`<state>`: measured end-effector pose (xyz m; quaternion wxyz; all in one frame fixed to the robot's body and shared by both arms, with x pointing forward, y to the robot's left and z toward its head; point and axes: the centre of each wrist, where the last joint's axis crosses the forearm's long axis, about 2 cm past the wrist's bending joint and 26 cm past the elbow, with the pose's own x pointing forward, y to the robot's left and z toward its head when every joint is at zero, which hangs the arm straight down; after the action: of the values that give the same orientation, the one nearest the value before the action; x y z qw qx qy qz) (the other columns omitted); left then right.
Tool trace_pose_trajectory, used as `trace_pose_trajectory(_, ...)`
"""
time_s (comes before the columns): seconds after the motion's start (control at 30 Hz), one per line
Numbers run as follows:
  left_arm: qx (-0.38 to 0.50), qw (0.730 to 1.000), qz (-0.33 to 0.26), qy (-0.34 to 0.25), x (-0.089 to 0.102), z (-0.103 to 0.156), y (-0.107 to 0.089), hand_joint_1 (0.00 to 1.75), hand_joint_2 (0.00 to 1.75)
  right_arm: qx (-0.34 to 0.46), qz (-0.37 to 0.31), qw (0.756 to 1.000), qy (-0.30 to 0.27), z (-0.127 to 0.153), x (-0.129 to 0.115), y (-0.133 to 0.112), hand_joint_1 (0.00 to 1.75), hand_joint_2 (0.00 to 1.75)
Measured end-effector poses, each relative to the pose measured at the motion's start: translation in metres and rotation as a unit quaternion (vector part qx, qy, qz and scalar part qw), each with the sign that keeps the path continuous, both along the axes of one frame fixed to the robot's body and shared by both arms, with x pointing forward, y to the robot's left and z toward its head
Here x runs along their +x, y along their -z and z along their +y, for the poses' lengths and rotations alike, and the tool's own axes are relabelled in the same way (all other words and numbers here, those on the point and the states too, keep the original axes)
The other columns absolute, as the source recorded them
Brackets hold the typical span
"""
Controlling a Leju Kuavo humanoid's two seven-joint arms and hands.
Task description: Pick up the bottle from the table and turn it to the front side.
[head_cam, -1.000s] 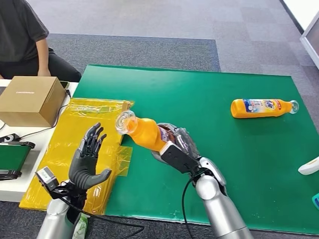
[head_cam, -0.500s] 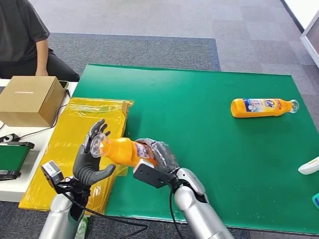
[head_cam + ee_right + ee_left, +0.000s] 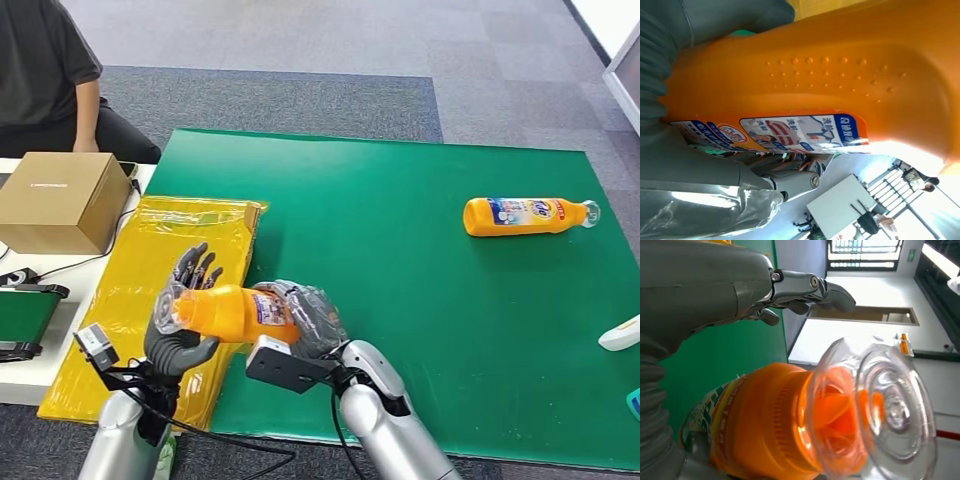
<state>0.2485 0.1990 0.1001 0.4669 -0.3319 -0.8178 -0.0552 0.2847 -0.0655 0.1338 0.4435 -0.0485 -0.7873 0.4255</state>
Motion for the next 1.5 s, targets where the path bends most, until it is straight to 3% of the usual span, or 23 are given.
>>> trace_pose_trajectory(0.1, 0.023, 0.999, -0.006, 0.023, -0.002, -0.002, 0.004, 0.09, 1.75, 0.006, -0.009, 1.0, -0.019, 0.005, -0.001, -0.006, 1.75, 1.75)
trace_pose_trajectory(0.13, 0.033, 0.999, -0.006, 0.028, -0.003, -0.002, 0.006, 0.37, 1.75, 0.006, -0.013, 1.0, -0.027, 0.008, -0.002, -0.008, 1.75, 1.75)
trace_pose_trajectory(0.23, 0.057, 0.998, -0.008, 0.037, -0.006, -0.001, 0.011, 1.44, 1.75, 0.005, -0.022, 0.999, -0.047, 0.014, -0.004, -0.012, 1.75, 1.75)
trace_pose_trajectory(0.27, 0.065, 0.997, -0.009, 0.038, -0.007, -0.001, 0.012, 1.6, 1.75, 0.004, -0.025, 0.998, -0.051, 0.015, -0.005, -0.013, 1.75, 1.75)
trace_pose_trajectory(0.33, 0.08, 0.996, -0.011, 0.037, -0.008, -0.002, 0.014, 1.75, 1.75, 0.004, -0.028, 0.998, -0.054, 0.017, -0.006, -0.014, 1.75, 1.75)
trace_pose_trajectory(0.73, 0.148, 0.987, -0.046, -0.032, -0.007, -0.003, 0.005, 1.75, 1.75, 0.001, -0.032, 0.998, -0.048, 0.018, -0.007, -0.016, 1.75, 1.75)
trace_pose_trajectory(0.83, 0.163, 0.984, -0.057, -0.052, -0.008, -0.004, 0.001, 1.65, 1.75, 0.0, -0.033, 0.998, -0.046, 0.018, -0.007, -0.016, 1.75, 1.75)
trace_pose_trajectory(0.9, 0.171, 0.981, -0.064, -0.065, -0.009, -0.004, -0.001, 1.16, 1.75, -0.001, -0.033, 0.998, -0.044, 0.017, -0.007, -0.016, 1.75, 1.75)
trace_pose_trajectory(0.97, 0.176, 0.979, -0.07, -0.074, -0.01, -0.005, -0.004, 0.37, 1.75, -0.001, -0.033, 0.999, -0.042, 0.016, -0.007, -0.016, 1.75, 1.75)
trace_pose_trajectory(1.03, 0.172, 0.979, -0.075, -0.078, -0.011, -0.006, -0.006, 0.0, 1.75, -0.001, -0.031, 0.999, -0.038, 0.015, -0.006, -0.016, 1.75, 1.75)
trace_pose_trajectory(1.37, 0.105, 0.987, -0.097, -0.069, -0.009, -0.006, -0.019, 0.0, 1.75, -0.001, -0.021, 0.999, -0.037, 0.014, -0.005, -0.014, 1.75, 1.75)
trace_pose_trajectory(1.43, 0.1, 0.988, -0.098, -0.067, -0.009, -0.006, -0.02, 0.12, 1.75, -0.001, -0.019, 0.999, -0.037, 0.015, -0.005, -0.013, 1.75, 1.75)
trace_pose_trajectory(1.5, 0.096, 0.988, -0.098, -0.066, -0.01, -0.006, -0.021, 0.99, 1.75, -0.002, -0.018, 0.999, -0.038, 0.014, -0.005, -0.012, 1.75, 1.75)
